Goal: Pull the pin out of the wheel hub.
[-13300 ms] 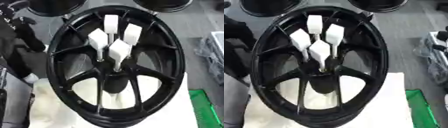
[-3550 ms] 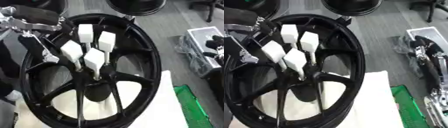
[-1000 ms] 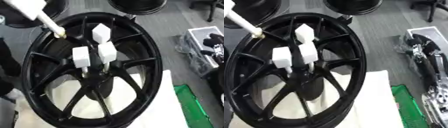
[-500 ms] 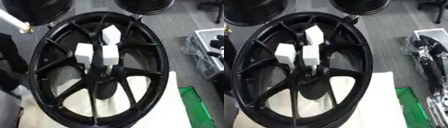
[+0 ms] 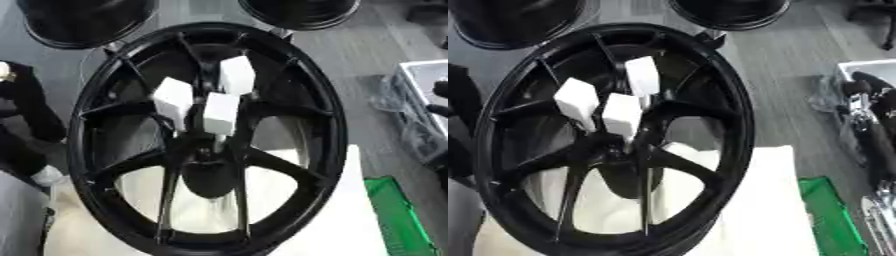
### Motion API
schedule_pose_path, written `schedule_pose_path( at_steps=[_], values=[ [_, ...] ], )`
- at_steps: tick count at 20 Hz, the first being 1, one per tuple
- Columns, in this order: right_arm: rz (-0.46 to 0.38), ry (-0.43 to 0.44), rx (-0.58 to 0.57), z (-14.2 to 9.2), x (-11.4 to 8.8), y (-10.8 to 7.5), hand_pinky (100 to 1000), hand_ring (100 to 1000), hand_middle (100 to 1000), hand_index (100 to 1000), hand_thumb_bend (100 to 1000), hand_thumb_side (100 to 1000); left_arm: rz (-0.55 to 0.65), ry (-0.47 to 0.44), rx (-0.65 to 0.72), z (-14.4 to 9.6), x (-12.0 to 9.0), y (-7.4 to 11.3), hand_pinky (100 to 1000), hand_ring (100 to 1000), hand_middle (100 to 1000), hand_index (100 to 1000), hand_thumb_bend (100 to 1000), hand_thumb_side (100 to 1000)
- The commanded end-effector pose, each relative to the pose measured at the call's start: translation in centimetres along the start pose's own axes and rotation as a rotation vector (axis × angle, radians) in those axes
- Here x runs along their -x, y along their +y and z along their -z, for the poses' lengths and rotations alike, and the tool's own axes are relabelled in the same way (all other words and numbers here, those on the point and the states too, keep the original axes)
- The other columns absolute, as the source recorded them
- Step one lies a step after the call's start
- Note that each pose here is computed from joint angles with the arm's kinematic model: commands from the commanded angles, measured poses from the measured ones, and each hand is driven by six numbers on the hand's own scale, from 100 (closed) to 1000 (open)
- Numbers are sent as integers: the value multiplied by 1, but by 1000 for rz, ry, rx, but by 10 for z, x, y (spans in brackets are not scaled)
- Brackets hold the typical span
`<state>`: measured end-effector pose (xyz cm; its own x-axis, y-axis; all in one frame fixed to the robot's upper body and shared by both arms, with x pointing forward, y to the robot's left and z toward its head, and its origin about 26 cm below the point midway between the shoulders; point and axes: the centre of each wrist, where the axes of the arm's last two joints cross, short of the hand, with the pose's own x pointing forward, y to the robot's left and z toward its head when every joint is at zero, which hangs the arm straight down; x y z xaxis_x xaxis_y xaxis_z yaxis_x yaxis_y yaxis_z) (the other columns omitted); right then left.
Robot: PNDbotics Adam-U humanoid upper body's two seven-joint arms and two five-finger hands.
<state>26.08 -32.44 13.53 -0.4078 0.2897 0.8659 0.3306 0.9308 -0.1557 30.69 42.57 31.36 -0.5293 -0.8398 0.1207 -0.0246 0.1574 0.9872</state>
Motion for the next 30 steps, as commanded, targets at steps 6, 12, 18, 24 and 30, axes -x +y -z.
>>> schedule_pose_path(
  at_steps=[6, 12, 18, 24, 30],
  values=[
    [-6, -31, 8, 4, -7, -4, 729, 825, 705, 806, 100, 650, 5, 41, 41, -7, 6, -4, 607, 575, 537, 510, 100, 185],
    [-10, -28, 10, 3, -6, -5, 730, 825, 706, 807, 100, 650, 52, 58, 87, -10, 6, -7, 870, 878, 858, 927, 337, 696],
    [-14, -28, 6, 2, -6, -4, 730, 825, 706, 807, 100, 650, 58, 50, 87, -9, 5, -9, 859, 869, 843, 911, 286, 641],
    [-12, -29, 4, 2, -6, -4, 730, 825, 706, 807, 100, 650, 9, 35, 82, -9, 7, -13, 835, 854, 825, 877, 100, 600],
    [-5, -32, 5, 2, -6, -3, 729, 824, 705, 806, 100, 648, -192, 18, -168, -7, 2, -23, 677, 743, 700, 792, 100, 293]
  ],
)
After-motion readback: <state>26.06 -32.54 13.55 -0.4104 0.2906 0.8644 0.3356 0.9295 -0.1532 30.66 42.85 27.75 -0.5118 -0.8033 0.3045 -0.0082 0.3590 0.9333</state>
